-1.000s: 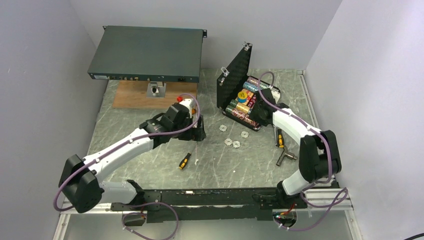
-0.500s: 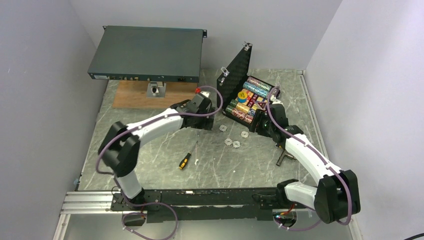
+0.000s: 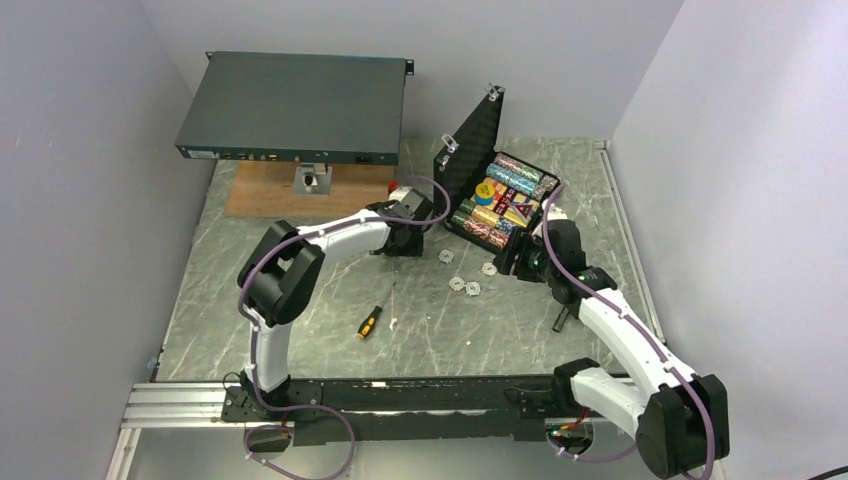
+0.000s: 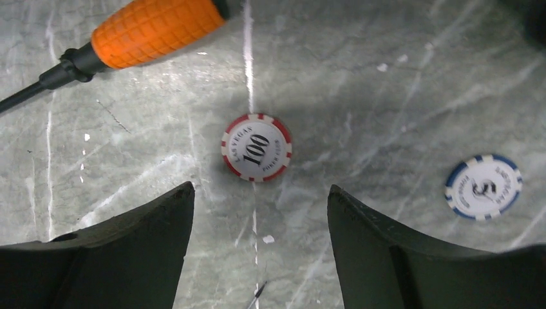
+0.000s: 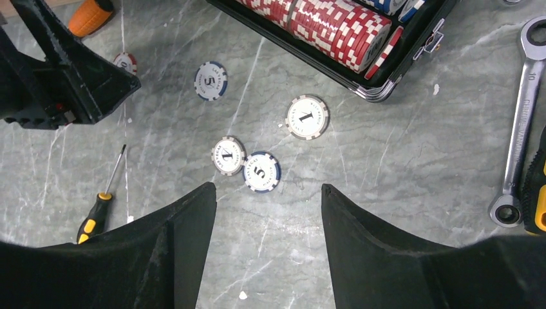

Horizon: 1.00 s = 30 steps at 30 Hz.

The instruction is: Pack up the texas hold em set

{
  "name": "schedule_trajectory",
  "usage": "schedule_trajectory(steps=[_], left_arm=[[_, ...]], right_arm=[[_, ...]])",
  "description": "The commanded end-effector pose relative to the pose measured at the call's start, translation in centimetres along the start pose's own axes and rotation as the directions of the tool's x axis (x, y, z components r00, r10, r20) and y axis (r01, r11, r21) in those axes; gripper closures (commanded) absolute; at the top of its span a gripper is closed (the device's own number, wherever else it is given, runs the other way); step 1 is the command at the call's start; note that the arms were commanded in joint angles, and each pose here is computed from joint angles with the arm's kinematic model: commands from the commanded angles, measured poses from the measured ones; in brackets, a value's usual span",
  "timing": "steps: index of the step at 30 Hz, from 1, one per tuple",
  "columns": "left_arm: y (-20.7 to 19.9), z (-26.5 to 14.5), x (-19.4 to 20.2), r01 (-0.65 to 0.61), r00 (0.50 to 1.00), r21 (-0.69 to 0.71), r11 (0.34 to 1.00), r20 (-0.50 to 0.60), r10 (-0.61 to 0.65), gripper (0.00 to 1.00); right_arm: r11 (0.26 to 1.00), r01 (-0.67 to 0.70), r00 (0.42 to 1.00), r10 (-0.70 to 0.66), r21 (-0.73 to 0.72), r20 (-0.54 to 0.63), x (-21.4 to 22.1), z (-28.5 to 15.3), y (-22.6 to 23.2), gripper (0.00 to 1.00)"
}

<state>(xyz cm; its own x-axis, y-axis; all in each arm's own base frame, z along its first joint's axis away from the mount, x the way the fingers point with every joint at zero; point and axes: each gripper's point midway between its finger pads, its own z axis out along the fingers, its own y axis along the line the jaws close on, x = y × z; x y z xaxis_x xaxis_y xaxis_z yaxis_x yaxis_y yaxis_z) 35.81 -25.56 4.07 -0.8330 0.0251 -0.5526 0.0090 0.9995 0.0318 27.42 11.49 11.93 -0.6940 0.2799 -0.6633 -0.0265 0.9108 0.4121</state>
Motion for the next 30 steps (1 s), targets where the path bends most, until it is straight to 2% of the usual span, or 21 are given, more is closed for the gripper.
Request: schedule_trajectory(steps=[1,7,11,15,21,30], left_arm=[[1.0,1.6,-1.1,0.115,0.992,-0.055,0.992,0.056,-0.111,0.23],[1.5,2.9,-1.3,0.138,0.99,-0.109,0.984,0.043,-0.134,0.29],[1.6,3.5,-0.7,0.164,0.986,-0.091,0.982,0.026,-0.162,0.32],[2.1,3.8,0.3,0.165,0.986,-0.104,0.981,-0.003,-0.166,0.4],[2.4,3.4,1.9,0.156,0.986,-0.095,0.983,-0.042,-0.16,0.42],[2.4,3.4,3.0,0.154,0.984,-0.083,0.985,-0.072,-0.16,0.49]], right_arm=[[0.999,0.017,0.999,-0.016,-0.037,0.03,-0.4,-0.4,0.6,0.37],[0.999,0.02,0.999,-0.019,-0.03,0.036,-0.2,-0.8,0.3,0.37],[0.999,0.02,0.999,-0.019,-0.027,0.035,-0.2,-0.9,0.3,0.37],[0.999,0.018,0.999,-0.017,-0.028,0.033,-0.2,-0.9,0.3,0.37],[0.999,0.006,0.999,-0.005,-0.044,0.033,-0.4,-0.7,0.7,0.37],[0.998,-0.007,1.0,0.008,-0.058,0.022,-0.3,-0.3,1.0,0.37]])
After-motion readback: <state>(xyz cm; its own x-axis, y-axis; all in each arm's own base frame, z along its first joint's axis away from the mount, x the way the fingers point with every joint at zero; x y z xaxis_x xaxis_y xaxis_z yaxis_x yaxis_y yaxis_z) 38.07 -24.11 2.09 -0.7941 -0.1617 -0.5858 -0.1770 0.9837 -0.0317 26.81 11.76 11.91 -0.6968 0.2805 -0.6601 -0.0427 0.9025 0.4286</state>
